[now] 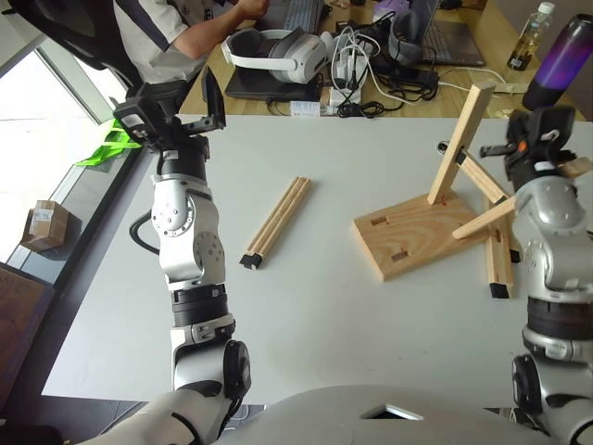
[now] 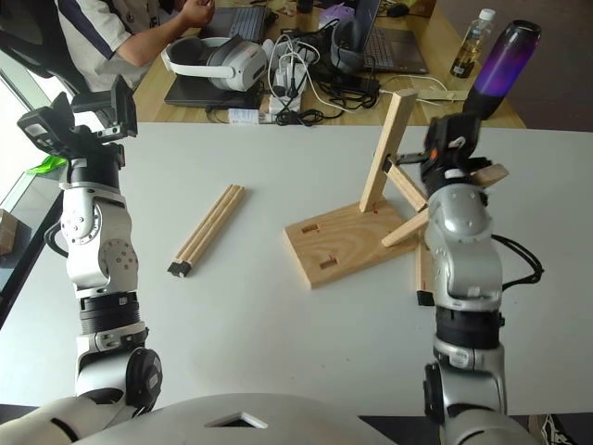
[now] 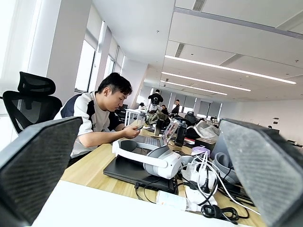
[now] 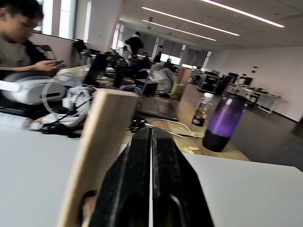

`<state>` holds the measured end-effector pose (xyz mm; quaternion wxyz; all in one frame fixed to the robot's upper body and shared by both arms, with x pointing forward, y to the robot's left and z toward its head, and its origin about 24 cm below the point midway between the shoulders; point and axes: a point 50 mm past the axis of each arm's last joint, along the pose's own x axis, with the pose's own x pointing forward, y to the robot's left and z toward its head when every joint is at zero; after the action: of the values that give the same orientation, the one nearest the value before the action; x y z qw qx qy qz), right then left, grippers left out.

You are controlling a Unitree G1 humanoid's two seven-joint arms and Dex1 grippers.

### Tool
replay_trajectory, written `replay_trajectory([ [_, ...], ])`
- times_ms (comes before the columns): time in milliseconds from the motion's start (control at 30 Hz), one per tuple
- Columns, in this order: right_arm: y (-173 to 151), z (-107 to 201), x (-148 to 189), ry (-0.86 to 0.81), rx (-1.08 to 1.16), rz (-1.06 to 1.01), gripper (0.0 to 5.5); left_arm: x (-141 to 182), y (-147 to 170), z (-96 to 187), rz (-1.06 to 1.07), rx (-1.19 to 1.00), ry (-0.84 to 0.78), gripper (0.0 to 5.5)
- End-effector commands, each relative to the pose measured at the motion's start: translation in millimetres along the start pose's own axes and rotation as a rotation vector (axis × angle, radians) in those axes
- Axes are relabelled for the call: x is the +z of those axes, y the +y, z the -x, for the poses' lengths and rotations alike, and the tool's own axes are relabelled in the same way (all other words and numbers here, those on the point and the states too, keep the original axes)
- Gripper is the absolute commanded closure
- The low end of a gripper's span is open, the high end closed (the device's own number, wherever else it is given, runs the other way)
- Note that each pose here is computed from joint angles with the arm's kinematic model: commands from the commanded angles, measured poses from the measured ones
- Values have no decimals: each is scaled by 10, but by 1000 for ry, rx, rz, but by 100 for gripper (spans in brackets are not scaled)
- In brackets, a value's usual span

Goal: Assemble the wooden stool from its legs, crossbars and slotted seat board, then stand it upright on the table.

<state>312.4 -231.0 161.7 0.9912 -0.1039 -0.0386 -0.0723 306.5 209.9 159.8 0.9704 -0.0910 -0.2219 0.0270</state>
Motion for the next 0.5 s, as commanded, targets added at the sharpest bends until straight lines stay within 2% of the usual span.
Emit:
replay_trajectory([
  [33,154,-557,-48,193,14,-118,549,-48,-91,-24,-1,-39,29,10],
  [67,253,-643,-80,256,65,-141,549,-47,-96,-33,-2,-41,29,10],
  [167,897,-745,-33,355,454,-177,549,-56,-83,-34,-5,-35,35,10],
  [267,1272,-763,187,262,654,-193,549,-72,-84,-21,-7,-31,41,10],
  [367,1355,-752,372,108,733,-213,549,-86,-87,-7,-6,-29,47,10],
  [500,1027,-739,832,-332,484,-92,549,-108,-76,19,-7,-31,56,10],
])
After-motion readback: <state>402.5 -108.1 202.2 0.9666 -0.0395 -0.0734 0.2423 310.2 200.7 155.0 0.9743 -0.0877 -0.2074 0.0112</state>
